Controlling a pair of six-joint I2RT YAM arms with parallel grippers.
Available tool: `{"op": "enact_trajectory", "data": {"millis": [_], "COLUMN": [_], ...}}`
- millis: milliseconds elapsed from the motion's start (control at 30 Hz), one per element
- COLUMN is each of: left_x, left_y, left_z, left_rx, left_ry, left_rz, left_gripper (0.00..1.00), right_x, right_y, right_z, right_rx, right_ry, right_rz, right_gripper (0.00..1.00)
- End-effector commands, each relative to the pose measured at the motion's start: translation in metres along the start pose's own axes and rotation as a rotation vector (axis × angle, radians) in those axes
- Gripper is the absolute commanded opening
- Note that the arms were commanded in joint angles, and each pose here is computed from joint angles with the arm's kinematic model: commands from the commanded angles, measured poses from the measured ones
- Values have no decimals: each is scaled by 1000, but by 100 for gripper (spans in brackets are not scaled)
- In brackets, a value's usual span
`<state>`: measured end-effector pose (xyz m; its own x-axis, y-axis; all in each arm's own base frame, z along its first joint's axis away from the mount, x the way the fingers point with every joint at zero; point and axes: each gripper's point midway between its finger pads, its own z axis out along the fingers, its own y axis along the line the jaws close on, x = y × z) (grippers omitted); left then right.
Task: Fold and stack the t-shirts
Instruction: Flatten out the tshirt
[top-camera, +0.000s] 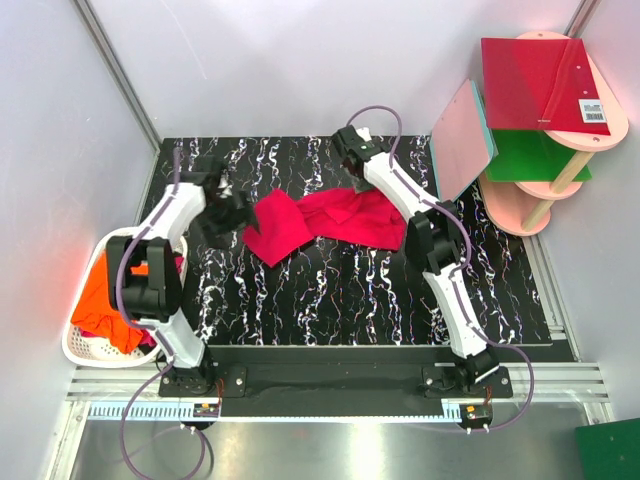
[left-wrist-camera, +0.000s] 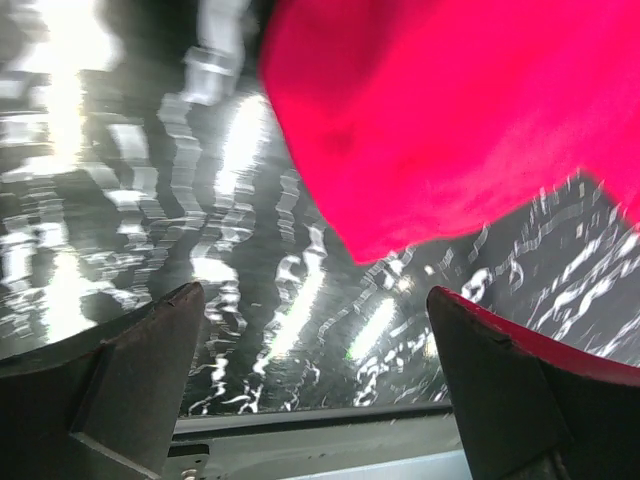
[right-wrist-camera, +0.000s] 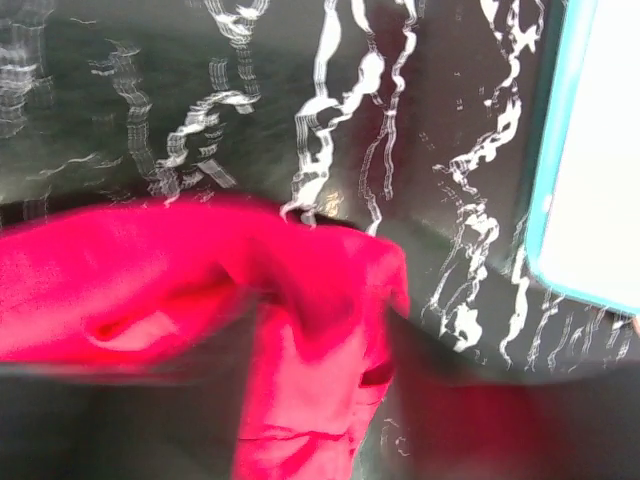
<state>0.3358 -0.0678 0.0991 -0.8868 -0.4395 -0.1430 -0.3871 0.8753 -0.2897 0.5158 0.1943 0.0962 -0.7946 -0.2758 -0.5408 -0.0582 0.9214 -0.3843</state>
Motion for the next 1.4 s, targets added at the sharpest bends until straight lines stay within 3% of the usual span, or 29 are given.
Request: {"op": "enact_trajectory", "data": {"millis": [0,167,300,467,500,667,867,1100,1167,1200,1233,1267,1367], "left_x": [16,18,14,16,17,19,20,20,20,19,20,20,21], "left_y": [-51,-93,-96,-87,-86,-83,-79,-75,-75,-75,-75,-74,-71], "left_z": [7,6,11,20,22,26,25,23,22,22,22,22,24], "left_rx": [75,95,72,33,29,19,10,-3,-4,-5,-5,-8,-17], "left_ry": [28,6,20,36,40,52,50,42,37,34,34,36,41], "left_rz": [195,326,334,336,337,344,354,359,359,358,358,356,355], "left_gripper": [99,99,99,99,99,99,99,99,99,99,99,99,99], "right_x": [-20,-22,-14,10,5,29,18,13,8,5,1,-2,-9], "right_y": [-14,0,23,44,42,57,70,86,87,88,89,89,89], "right_z": [-7,-40,-68,-87,-83,-62,-35,-6,0,0,0,-1,-11], "right_rx": [28,-151,-360,-646,-669,-681,-666,-664,-660,-664,-674,-679,-712], "right_ry": [-53,-51,-10,180,161,264,247,259,243,236,226,219,206], "right_rz": [98,127,182,483,527,582,596,608,603,599,595,594,591], "right_gripper": [97,100,98,90,89,86,84,73,68,60,51,22,1]}}
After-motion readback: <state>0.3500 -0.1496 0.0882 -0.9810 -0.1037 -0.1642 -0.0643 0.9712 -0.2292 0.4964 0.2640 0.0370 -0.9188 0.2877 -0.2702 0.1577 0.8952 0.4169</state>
